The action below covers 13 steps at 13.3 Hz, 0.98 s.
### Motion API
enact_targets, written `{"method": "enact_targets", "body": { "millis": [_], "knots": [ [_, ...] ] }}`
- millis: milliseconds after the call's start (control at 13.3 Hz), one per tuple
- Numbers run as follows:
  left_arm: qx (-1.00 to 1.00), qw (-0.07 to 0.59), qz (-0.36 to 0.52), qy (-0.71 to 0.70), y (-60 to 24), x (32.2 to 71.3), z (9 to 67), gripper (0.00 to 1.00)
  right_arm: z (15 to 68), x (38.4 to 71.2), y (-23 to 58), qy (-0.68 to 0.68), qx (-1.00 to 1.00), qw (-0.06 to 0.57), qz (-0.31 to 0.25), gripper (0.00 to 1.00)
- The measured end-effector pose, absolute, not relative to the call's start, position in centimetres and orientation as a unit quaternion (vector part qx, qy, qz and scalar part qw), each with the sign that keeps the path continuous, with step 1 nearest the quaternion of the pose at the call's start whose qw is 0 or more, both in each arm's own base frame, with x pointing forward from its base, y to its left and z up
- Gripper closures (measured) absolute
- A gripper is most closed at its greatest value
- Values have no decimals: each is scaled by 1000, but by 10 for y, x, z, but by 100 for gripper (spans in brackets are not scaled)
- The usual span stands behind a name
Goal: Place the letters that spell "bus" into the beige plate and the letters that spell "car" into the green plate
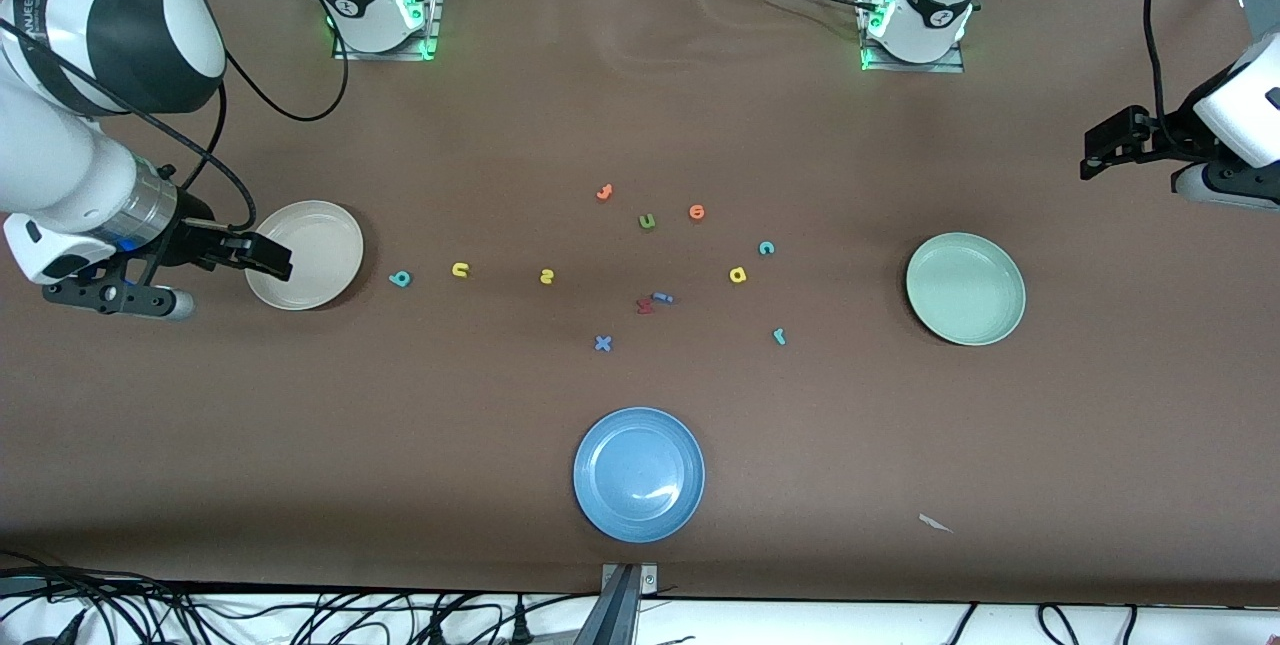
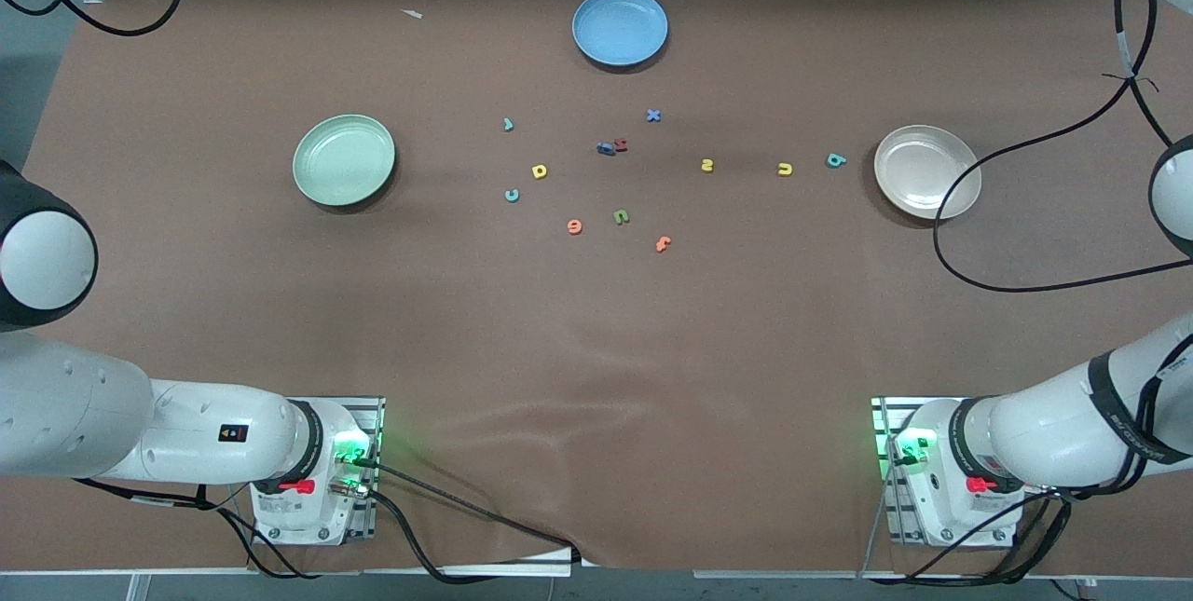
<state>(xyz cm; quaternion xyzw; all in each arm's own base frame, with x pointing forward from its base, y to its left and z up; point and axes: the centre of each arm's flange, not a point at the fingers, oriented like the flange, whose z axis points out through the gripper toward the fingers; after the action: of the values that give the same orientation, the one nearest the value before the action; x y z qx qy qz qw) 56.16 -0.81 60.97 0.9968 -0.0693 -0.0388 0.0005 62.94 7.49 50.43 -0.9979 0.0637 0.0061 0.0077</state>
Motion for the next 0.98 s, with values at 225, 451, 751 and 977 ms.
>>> {"method": "enact_targets", "body": {
  "millis": [225, 451, 751, 977],
  "knots": [
    [997, 0, -39, -70, -9, 562, 610, 0, 505, 630, 76, 63, -998, 8, 4, 0],
    [997, 0, -39, -71, -9, 562, 610, 0, 512, 631, 76, 63, -998, 10, -4, 0],
    [997, 0, -39, -71, -10, 562, 610, 0, 519, 631, 76, 63, -998, 11, -10, 0],
    [997, 0, -39, -71, -10, 562, 610, 0, 515, 627, 78, 60, -998, 8, 9, 0]
  ]
}}
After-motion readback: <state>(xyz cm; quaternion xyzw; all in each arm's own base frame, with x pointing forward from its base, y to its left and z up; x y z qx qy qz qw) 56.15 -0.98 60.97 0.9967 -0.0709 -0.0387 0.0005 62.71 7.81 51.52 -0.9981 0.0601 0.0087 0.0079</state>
